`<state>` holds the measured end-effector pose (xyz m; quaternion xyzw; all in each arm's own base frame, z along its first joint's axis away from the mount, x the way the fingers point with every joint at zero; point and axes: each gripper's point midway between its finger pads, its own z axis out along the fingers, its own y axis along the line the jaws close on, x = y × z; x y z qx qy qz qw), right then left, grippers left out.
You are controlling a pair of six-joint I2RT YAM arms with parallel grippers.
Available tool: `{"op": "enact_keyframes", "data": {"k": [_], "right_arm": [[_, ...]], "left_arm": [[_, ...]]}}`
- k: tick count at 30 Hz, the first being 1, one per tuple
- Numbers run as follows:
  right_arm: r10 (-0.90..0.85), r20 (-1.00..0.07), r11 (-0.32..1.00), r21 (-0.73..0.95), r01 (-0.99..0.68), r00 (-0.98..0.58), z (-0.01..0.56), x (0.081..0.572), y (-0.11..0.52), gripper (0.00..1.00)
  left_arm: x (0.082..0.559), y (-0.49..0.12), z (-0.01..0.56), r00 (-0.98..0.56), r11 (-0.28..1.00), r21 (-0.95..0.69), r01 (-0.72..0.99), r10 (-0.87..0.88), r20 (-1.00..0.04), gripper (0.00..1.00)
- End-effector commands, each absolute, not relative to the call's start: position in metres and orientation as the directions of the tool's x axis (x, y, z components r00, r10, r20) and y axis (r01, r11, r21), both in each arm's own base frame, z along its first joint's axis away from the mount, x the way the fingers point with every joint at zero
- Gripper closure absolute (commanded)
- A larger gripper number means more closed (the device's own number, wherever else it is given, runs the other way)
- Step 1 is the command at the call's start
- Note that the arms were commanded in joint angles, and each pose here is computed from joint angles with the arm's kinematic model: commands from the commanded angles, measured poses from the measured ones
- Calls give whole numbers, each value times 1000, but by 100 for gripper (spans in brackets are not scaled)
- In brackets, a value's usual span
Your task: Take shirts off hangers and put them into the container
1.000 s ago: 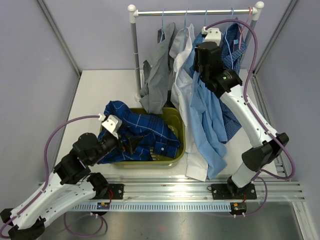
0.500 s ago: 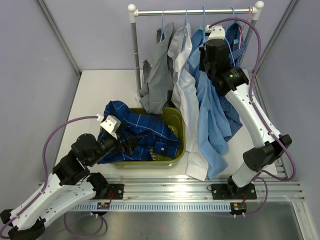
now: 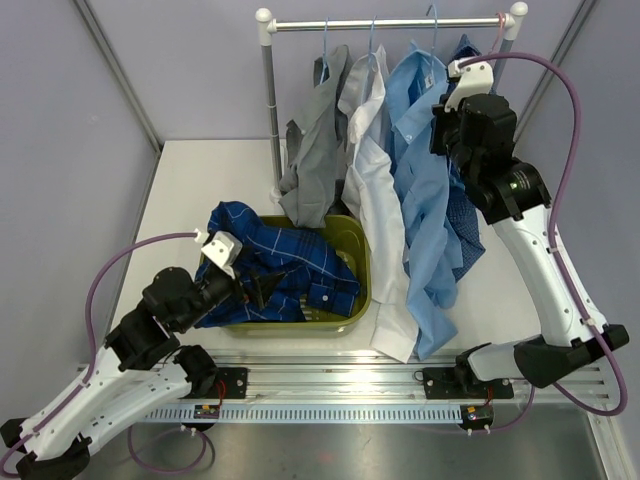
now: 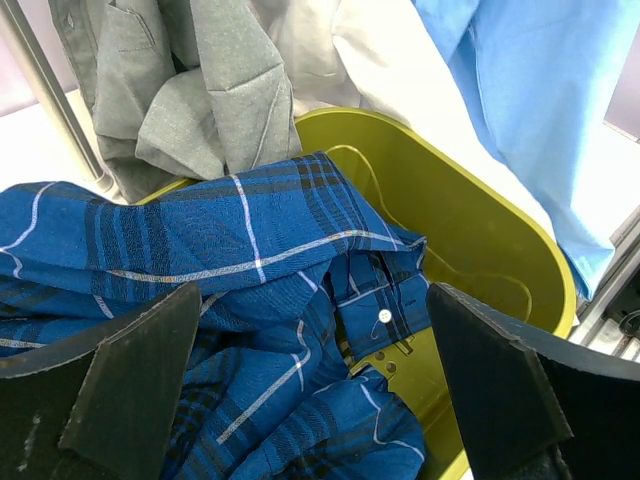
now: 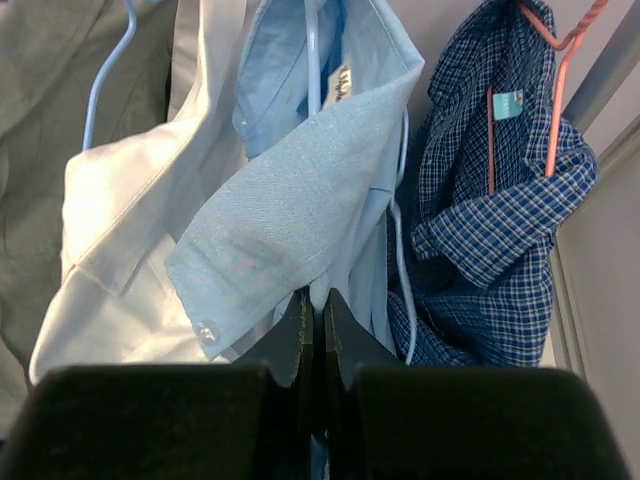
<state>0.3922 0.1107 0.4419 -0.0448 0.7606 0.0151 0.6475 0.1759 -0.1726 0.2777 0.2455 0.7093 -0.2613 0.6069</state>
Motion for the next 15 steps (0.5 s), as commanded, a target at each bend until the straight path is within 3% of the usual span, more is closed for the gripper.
{"op": "enact_keyframes", "data": {"k": [1,15], "right_arm": [[-41,-996,986,-26,-166,-85,456,384,114,100],[-24,-985,973,16,-230,-171,421,391,120,100]], "left_arm": [[176,-175,300,-78,727,-58,684,-7,-997,1],[177,-186,303,-89,703,-66,708,-4,-996,1]]}}
